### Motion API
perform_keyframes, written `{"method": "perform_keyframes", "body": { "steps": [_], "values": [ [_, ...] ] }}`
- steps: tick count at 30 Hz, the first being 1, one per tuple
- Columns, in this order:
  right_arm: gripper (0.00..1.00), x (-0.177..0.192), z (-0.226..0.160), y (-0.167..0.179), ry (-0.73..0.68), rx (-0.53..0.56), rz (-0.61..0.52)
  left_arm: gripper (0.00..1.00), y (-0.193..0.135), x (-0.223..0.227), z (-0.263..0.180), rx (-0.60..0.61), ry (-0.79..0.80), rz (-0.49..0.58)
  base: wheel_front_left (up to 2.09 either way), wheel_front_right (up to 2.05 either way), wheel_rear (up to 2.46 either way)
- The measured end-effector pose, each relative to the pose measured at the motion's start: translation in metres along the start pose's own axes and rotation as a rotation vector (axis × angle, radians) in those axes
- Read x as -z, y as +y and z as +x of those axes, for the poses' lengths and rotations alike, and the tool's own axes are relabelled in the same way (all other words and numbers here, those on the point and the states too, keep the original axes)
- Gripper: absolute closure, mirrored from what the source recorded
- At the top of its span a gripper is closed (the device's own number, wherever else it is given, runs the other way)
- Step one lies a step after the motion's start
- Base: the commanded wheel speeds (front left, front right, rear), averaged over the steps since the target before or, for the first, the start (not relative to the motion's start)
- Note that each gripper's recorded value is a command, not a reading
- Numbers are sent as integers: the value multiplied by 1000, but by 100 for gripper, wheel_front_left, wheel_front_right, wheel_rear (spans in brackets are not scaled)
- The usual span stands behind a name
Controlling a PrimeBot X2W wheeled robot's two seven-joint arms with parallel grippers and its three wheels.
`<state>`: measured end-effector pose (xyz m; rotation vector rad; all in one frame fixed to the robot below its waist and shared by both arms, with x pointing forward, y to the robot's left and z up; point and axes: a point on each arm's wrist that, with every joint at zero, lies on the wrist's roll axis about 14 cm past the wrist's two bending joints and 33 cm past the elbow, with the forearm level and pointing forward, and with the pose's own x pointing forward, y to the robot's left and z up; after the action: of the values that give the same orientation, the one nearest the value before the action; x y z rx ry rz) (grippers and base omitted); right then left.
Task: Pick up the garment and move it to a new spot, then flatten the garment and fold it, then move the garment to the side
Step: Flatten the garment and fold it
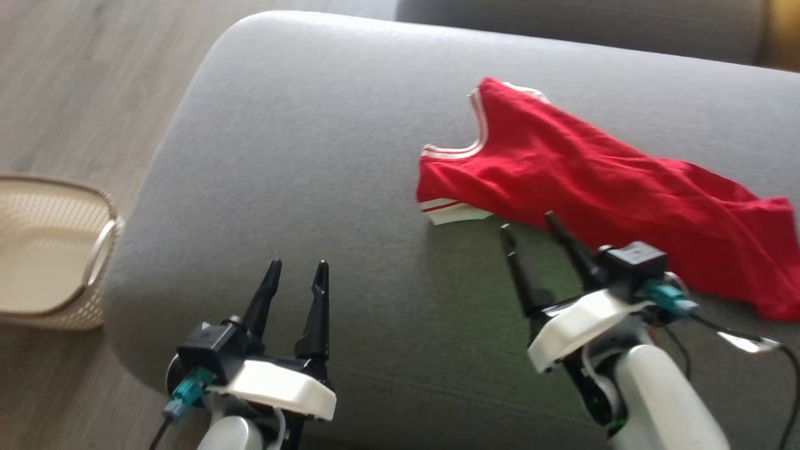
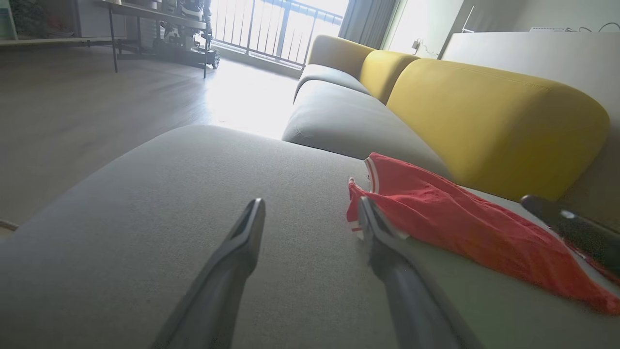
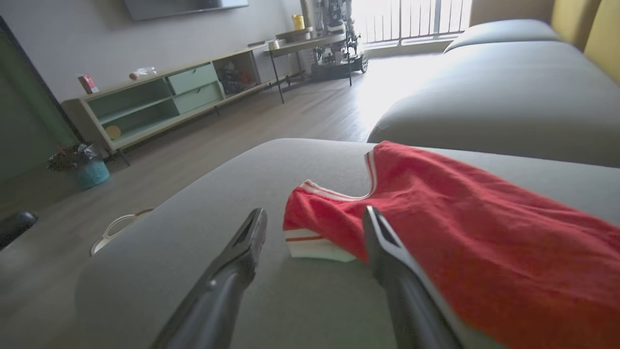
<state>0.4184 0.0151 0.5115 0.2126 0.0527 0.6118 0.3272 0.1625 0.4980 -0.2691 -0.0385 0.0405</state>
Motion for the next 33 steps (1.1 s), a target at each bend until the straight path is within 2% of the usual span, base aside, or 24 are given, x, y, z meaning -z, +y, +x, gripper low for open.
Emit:
{"method": "perform_keyframes", "body": {
  "steps": [6, 13, 20, 33],
  "values": [
    [0, 50, 17, 28, 154, -96, 39, 0, 13, 2, -6, -55, 12, 9, 0, 0, 0],
    [0, 80, 60, 32, 236, -134, 31, 0, 35, 2, -16, -152, 21, 6, 0, 0, 0],
    [0, 115, 79, 32, 336, -149, -3, 0, 56, 4, -25, -244, 38, 20, 0, 0, 0],
    [0, 137, 104, 14, 422, -132, -99, 0, 63, 4, -23, -292, 44, 15, 0, 0, 0]
  ]
}}
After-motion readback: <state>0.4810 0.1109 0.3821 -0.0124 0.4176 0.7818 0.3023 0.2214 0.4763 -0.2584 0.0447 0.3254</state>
